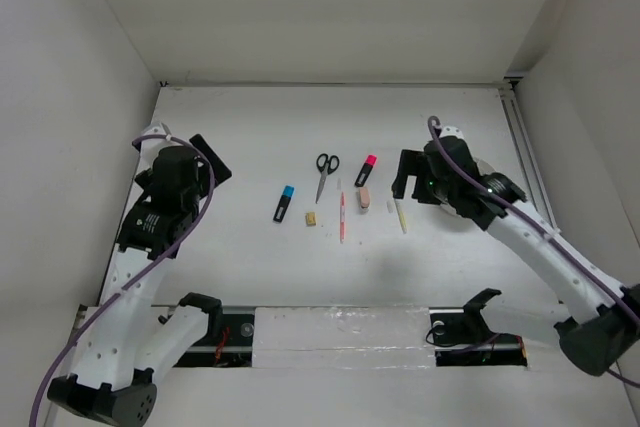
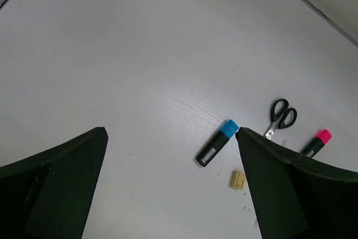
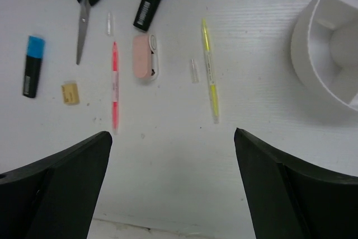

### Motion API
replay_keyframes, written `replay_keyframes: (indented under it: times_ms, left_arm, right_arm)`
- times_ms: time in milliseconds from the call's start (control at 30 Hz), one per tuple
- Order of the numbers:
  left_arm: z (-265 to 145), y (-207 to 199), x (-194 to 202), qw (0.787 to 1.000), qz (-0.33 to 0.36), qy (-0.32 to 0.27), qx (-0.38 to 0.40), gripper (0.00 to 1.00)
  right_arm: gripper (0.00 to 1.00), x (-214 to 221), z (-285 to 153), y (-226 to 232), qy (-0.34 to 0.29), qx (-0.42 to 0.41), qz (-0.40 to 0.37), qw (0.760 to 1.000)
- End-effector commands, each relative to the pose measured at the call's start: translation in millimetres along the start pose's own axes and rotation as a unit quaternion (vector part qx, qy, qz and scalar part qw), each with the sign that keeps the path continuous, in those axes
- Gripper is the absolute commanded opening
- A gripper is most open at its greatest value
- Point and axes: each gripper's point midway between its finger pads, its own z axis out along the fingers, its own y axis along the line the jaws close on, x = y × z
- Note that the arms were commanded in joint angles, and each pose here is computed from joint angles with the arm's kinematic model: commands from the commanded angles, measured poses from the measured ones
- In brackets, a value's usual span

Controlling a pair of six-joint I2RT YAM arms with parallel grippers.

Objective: Sort the stationery into containers
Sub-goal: Pick up the pen from the center of the board.

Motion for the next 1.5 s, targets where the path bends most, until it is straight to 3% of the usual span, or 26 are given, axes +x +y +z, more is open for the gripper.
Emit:
replay_keyframes:
  times_ms: [0, 233, 367, 500, 1200, 1467]
  left_arm:
    - [4, -21, -6, 0.999, -0.016, -0.001, 0.036, 1.00]
    - [12, -28, 6, 0.998, -0.010, 0.010, 0.057, 1.00]
    - [21, -25, 19, 0.998, 0.008, 0.026, 0.050, 1.00]
    - [28, -25, 27, 0.998, 0.023, 0.038, 0.048, 1.00]
    - [26, -35, 27, 0.996, 0.032, 0.041, 0.076, 1.00]
    - [26, -35, 27, 0.996, 0.032, 0.041, 0.076, 1.00]
  right_arm:
    - [0.96, 8, 29, 12, 0.026, -0.013, 0.014, 0.999]
    - [0.88, 16, 73, -1, 0.067, 0.022, 0.013, 0.997]
    - [0.73, 21, 89, -19, 0.083, 0.046, 0.022, 0.995]
    - [0.66, 46, 104, -33, 0.127, 0.072, 0.006, 0.989]
    - [0.52, 95, 137, -45, 0.181, 0.112, -0.015, 0.977]
    - [0.52, 106, 146, -49, 0.197, 0.121, -0.019, 0.973]
